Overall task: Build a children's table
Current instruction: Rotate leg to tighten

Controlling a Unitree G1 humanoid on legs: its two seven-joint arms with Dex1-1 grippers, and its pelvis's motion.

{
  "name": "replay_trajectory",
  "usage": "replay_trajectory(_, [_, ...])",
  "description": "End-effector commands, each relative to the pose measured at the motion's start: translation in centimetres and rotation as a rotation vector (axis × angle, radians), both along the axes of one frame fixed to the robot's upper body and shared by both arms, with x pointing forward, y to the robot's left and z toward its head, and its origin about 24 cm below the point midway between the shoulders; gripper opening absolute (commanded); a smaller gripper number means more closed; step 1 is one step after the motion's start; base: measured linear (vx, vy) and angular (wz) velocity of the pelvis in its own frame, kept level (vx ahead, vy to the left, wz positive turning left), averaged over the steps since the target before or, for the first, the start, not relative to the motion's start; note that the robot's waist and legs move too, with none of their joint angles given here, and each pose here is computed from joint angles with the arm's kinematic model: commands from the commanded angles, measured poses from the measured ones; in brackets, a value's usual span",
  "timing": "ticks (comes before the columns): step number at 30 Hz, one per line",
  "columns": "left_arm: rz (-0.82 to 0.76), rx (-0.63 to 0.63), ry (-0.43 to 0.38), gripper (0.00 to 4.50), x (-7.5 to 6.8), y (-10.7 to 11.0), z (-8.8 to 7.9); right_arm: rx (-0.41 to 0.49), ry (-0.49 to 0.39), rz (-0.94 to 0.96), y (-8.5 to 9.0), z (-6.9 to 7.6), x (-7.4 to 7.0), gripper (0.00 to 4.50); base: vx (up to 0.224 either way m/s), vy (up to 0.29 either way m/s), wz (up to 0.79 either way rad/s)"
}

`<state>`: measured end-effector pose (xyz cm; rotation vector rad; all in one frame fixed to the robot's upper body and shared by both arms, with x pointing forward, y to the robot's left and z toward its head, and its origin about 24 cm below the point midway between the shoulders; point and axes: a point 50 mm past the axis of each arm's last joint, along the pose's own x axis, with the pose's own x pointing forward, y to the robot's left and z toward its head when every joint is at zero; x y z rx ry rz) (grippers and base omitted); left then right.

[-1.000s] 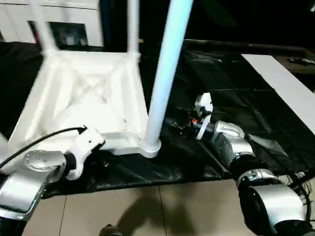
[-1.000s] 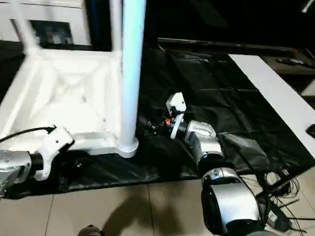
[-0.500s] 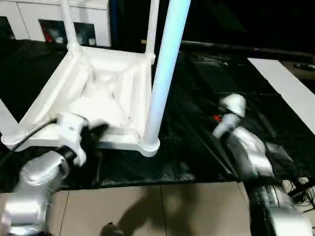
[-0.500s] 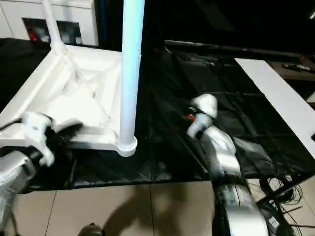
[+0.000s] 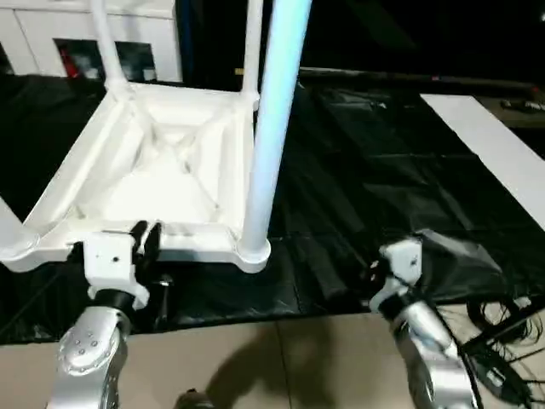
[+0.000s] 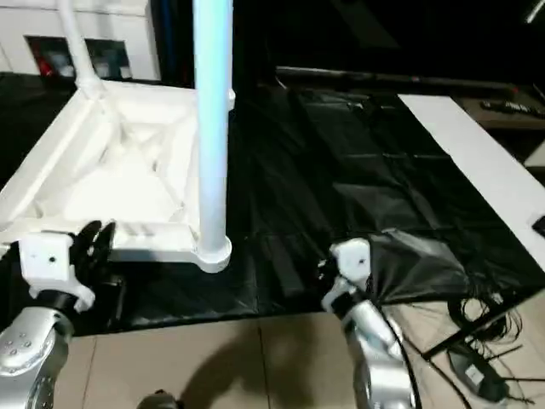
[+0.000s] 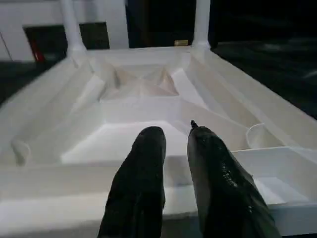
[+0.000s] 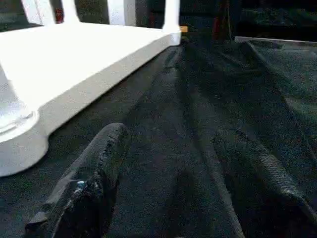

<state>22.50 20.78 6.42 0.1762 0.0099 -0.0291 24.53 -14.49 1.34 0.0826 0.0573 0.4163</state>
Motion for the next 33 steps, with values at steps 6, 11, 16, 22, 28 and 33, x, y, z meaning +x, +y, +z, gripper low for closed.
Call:
replay_trajectory(6, [0.039,-0.018,-0.065,1.05,0.1,0.4,0.8,-0.035,-0.020,0.015,-0.3,0.4,-0.5,3.12,0.001,-0.076,0.45])
replay_trajectory(11, [0.170,0.012,-0.062,1.05,-1.2,2.4,0.4,0.084,0.016,0.093,0.3,0.5,-1.0,3.12,-0.011,-0.080,0.10])
replay_trajectory(16, [0.192,0.000,-0.072,1.05,-2.2,3.0,-0.3,0.124,-0.001,0.105,-0.5,0.5,-1.3,3.12,0.004,0.052,-0.02])
replay_trajectory(22, [0.243,-0.004,-0.113,1.52,-2.5,4.4,0.2,0.173,-0.057,0.252,-1.0,2.1,-1.4,3.59,-0.015,0.120,0.10])
replay_trajectory(28, [0.259,0.001,-0.123,2.13,-1.2,5.2,0.7,0.170,-0.034,0.466,-0.8,2.9,-1.9,4.19,-0.005,0.010,-0.01])
replay_trajectory(33, [0.423,0.033,-0.115,2.35,-0.5,7.7,1.0,0.185,0.013,0.622,-0.3,3.4,-2.2,4.47,0.000,0.000,0.00])
